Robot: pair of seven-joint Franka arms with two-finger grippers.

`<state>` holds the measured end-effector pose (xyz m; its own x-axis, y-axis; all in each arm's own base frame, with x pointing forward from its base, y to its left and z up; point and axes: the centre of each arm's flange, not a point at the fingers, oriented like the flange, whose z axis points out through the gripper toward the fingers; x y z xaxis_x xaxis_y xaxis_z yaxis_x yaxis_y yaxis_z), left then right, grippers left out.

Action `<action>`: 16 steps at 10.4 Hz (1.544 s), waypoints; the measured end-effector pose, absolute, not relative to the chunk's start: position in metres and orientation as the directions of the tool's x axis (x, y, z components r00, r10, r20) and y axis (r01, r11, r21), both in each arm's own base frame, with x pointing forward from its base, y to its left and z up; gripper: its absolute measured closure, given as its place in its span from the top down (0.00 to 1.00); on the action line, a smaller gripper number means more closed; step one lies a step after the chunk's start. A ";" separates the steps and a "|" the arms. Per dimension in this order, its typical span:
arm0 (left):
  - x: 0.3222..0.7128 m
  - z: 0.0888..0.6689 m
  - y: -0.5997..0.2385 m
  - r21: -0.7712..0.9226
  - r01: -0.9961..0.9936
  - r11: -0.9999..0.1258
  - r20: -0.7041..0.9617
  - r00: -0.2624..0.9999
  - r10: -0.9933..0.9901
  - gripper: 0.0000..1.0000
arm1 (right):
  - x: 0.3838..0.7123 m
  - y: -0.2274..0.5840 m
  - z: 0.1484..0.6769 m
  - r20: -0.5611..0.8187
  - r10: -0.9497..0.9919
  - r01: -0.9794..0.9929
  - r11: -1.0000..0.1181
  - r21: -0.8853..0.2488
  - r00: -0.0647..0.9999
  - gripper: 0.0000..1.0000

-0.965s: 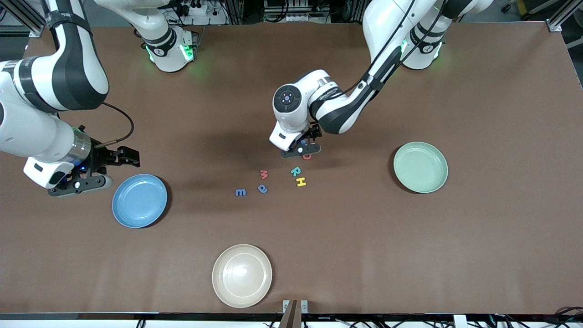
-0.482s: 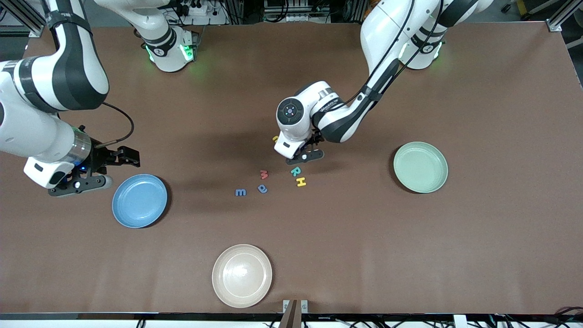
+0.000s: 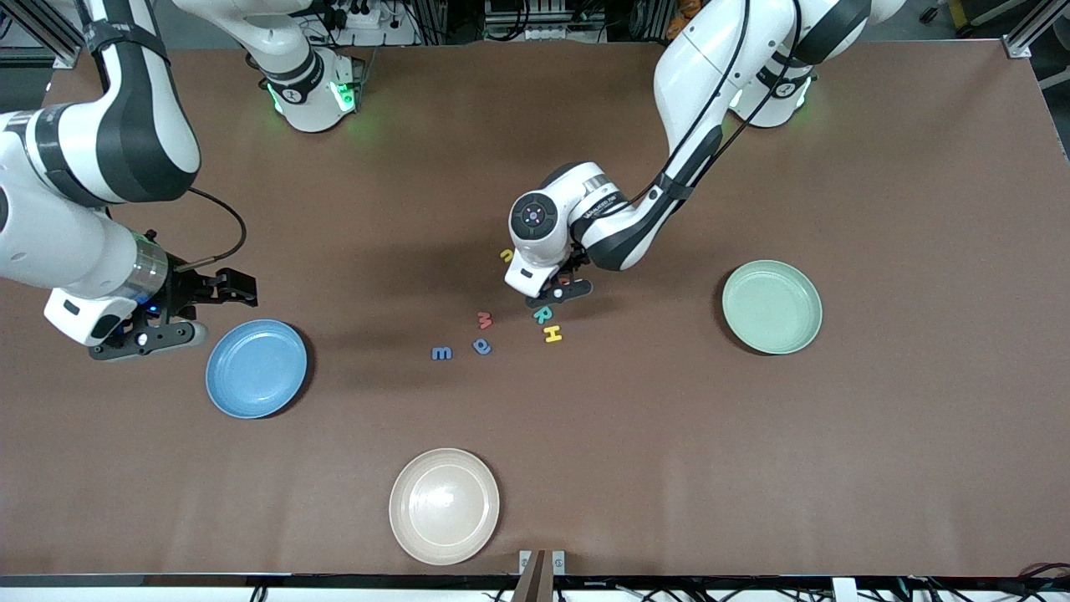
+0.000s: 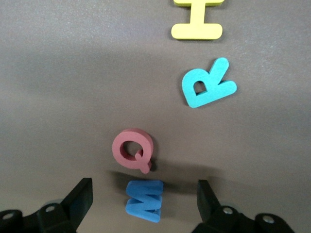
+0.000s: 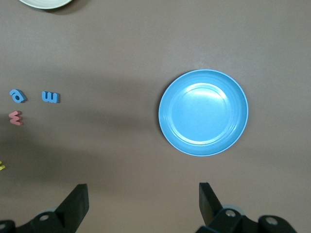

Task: Sort upper and lower case letters into plates
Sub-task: 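Lower the left gripper and grasp the blue W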

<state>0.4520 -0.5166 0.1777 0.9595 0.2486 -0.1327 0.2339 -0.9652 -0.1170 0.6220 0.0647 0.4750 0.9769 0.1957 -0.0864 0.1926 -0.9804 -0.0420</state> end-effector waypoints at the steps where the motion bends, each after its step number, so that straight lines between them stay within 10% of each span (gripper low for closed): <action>1: 0.452 0.178 -0.517 -0.118 0.258 -0.959 -0.129 0.953 0.272 0.91 | 0.622 0.066 0.475 -0.086 0.198 0.195 -0.980 -0.042 0.976 1.00; 16: 0.424 0.186 -0.501 -0.073 0.279 -0.958 -0.096 0.954 0.285 0.84 | 0.621 0.076 0.475 -0.085 0.214 0.211 -0.977 -0.042 0.973 1.00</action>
